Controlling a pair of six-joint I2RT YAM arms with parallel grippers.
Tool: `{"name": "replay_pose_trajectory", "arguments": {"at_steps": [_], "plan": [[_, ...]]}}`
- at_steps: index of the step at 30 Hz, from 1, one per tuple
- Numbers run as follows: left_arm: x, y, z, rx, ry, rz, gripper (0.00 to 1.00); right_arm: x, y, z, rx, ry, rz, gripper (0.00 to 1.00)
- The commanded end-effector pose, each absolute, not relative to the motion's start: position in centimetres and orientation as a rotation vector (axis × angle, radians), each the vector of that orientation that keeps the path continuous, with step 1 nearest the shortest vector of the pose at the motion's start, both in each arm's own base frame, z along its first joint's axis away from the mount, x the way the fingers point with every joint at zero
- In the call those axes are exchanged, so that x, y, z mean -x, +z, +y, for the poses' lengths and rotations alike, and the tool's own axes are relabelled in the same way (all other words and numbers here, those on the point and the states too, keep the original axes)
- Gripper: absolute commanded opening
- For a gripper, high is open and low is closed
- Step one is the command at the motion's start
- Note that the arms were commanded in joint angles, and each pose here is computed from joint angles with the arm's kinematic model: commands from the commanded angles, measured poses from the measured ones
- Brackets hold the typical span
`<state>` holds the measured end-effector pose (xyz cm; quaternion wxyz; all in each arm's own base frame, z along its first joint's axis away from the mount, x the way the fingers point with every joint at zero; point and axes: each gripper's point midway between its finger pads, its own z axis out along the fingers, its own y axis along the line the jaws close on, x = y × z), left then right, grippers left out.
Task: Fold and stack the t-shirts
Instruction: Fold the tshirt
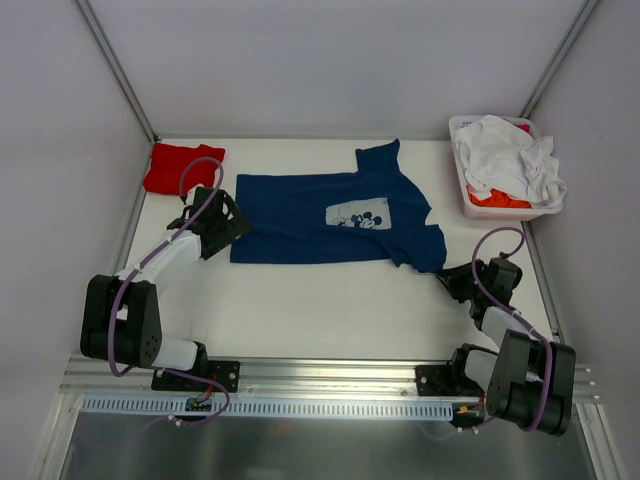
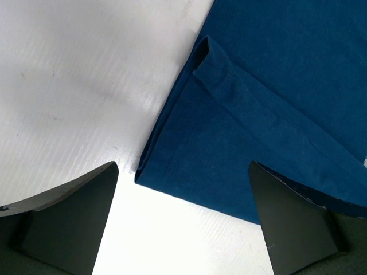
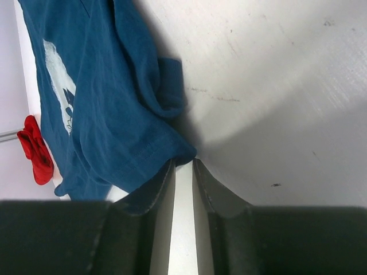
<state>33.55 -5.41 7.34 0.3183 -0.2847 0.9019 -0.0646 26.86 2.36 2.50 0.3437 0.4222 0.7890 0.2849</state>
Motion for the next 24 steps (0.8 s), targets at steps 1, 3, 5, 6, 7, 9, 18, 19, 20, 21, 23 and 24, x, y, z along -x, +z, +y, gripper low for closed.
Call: {"name": "replay_pose_trajectory", "arguments": {"at_steps": [1, 3, 5, 6, 7, 9, 18, 19, 20, 21, 23, 24], "plan": [[-33.3, 8.4, -6.0, 0.724, -0.204, 2.348, 0.99, -27.4, 3.2, 2.2, -1.052, 0.751, 2.019, 0.22], [-33.2, 8.4, -5.9, 0.722, -0.202, 2.348, 0.99, -27.5, 3.2, 2.1, -1.044, 0.746, 2.022, 0.26], [-33.1, 8.4, -5.9, 0.723, -0.201, 2.349, 0.99, -27.5, 3.2, 2.0, -1.045, 0.749, 2.024, 0.28], [-33.1, 8.4, -5.9, 0.723, -0.199, 2.349, 0.99, -27.5, 3.2, 2.0, -1.042, 0.748, 2.023, 0.28], [-33.0, 8.2, -5.8, 0.724, -0.197, 2.353, 0.99, -27.5, 3.2, 2.0, -1.044, 0.746, 2.023, 0.29], [-32.9, 8.1, -5.8, 0.726, -0.194, 2.355, 0.99, -27.4, 3.2, 1.9, -1.039, 0.748, 2.022, 0.29], [-33.0, 8.2, -5.9, 0.723, -0.199, 2.352, 0.99, -27.5, 3.2, 1.0, -1.047, 0.734, 2.013, 0.29], [-32.9, 8.2, -5.9, 0.721, -0.198, 2.353, 0.99, -27.5, 3.1, 0.9, -1.051, 0.733, 2.017, 0.29], [-32.9, 8.3, -5.8, 0.723, -0.197, 2.350, 0.99, -27.6, 3.1, 0.9, -1.049, 0.733, 2.016, 0.29], [-32.9, 8.3, -5.8, 0.719, -0.198, 2.350, 0.99, -27.6, 3.2, 0.9, -1.046, 0.734, 2.016, 0.29], [-32.9, 8.3, -5.8, 0.719, -0.197, 2.352, 0.99, -27.8, 3.2, 0.8, -1.045, 0.735, 2.015, 0.29], [-32.8, 8.3, -5.8, 0.719, -0.199, 2.352, 0.99, -27.9, 3.2, 0.8, -1.042, 0.739, 2.013, 0.28]]}}
